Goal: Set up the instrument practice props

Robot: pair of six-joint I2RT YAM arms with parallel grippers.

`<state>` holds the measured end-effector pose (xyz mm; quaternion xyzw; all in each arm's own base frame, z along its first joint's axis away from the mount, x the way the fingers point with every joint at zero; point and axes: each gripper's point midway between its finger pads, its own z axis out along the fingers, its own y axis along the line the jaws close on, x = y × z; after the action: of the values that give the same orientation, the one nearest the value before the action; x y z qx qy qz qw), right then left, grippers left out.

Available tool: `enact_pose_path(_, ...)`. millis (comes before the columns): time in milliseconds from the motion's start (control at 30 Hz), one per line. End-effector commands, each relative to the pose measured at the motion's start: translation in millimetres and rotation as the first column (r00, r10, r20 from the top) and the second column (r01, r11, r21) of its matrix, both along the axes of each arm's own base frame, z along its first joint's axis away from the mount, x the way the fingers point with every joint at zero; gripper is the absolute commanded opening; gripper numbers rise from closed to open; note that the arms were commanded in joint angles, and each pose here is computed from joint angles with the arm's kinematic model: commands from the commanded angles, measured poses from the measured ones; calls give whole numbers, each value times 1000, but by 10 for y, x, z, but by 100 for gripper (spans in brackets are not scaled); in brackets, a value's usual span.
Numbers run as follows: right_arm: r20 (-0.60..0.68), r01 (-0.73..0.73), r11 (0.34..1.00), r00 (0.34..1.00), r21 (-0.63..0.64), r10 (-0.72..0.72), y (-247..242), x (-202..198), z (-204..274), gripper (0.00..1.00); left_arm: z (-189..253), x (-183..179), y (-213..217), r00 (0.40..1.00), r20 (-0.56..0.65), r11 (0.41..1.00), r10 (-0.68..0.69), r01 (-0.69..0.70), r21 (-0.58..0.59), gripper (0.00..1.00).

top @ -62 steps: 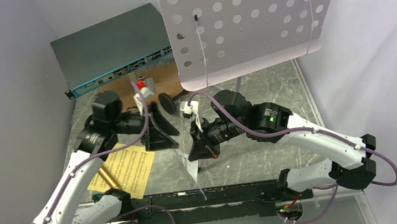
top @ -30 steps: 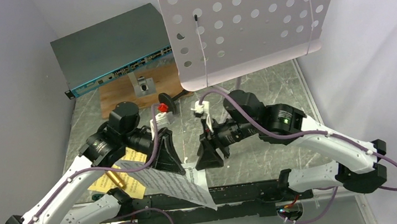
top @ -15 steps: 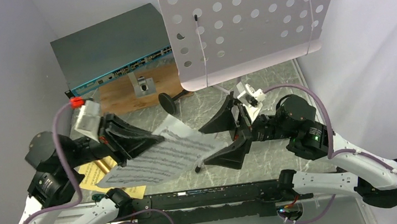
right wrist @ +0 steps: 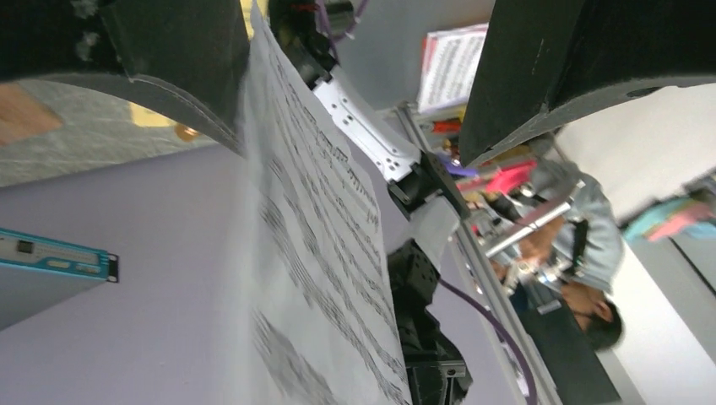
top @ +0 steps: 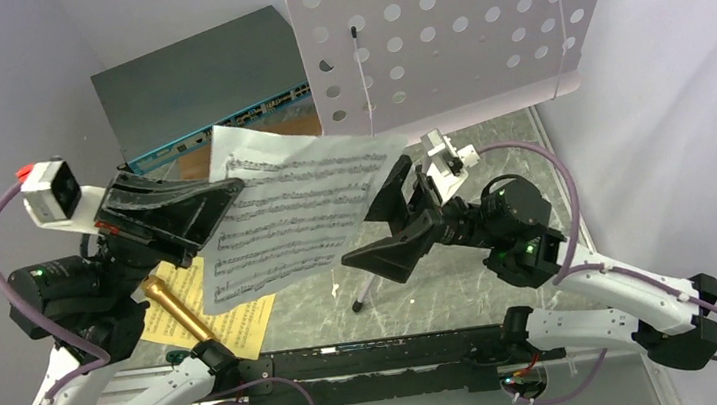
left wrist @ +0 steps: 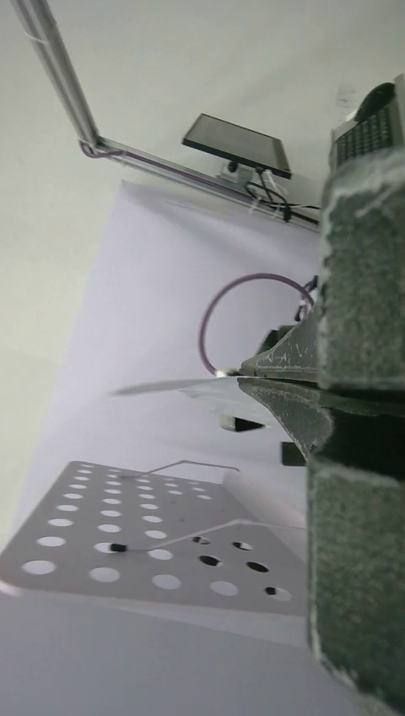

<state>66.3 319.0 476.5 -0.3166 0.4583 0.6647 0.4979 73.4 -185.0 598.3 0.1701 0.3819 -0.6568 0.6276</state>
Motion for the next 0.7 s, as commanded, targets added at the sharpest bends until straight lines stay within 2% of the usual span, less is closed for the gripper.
enact_pose_path(0,-31,-45,981,998,187,51,-14,-31,323,76,302,-13,216,999,30,982,32,-26,-188,0)
enact_pose_path(100,-45,-61,971,996,231,73,-13,-34,383,49,300,47,273,998,14,969,53,-48,-241,0)
enact_pose_path(133,-48,-58,968,996,242,72,-17,-25,405,46,300,63,293,998,7,965,58,-55,-257,0)
enact_pose_path(433,-40,-24,948,998,318,38,-85,34,636,37,292,139,400,997,-12,933,78,-77,-353,0)
enact_pose_path(667,-74,40,940,997,338,-16,-126,198,745,32,270,181,396,997,-17,926,81,-82,-369,0)
